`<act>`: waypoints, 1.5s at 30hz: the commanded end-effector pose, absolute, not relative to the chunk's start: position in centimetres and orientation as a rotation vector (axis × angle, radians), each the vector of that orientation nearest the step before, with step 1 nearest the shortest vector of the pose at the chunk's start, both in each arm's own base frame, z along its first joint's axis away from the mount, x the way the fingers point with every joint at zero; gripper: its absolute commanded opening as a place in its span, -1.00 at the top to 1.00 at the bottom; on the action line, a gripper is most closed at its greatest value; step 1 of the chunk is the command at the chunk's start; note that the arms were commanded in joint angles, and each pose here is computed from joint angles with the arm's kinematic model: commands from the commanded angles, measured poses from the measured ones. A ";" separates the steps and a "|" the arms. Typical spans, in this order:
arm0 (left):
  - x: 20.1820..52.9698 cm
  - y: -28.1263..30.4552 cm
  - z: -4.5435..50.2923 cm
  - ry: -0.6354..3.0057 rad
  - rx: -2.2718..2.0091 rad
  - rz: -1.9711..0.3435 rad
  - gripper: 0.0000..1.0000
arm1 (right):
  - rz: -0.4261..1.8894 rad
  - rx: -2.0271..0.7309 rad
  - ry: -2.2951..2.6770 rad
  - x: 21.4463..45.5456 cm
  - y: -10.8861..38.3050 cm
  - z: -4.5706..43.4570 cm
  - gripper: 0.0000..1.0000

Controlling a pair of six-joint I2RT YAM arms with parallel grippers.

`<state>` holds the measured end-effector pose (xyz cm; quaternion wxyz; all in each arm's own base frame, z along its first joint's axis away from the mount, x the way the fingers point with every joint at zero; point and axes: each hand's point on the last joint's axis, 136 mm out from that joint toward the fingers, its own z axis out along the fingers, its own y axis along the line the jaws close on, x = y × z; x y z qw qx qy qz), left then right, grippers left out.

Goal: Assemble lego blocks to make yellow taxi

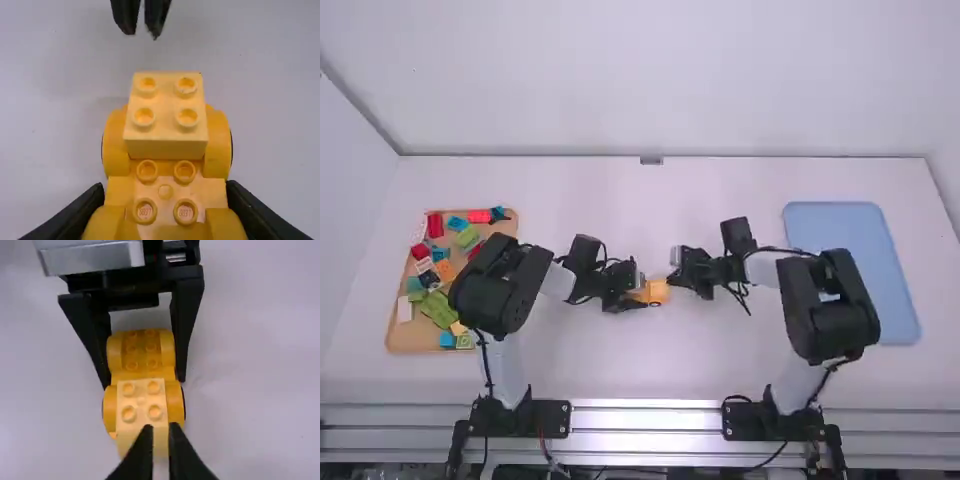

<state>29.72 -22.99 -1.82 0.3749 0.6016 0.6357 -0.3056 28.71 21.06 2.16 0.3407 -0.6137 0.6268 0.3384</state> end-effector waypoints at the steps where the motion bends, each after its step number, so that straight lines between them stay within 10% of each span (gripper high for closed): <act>1: 29.1 -22.8 -2.6 1.665 1.542 -0.798 0.47 | 0.908 -1.611 1.681 28.5 21.6 0.3 0.89; 15: 29.1 -22.8 -2.6 1.664 1.542 -0.798 0.48 | 0.979 -1.566 1.706 28.9 21.5 0.5 0.90; 25: 29.1 -22.8 -2.6 1.665 1.542 -0.799 0.49 | 1.005 -1.535 1.577 28.4 20.0 3.2 0.04; 45: 29.1 -22.8 -2.6 1.664 1.542 -0.799 0.48 | 0.933 -1.559 1.679 27.5 21.8 0.4 0.12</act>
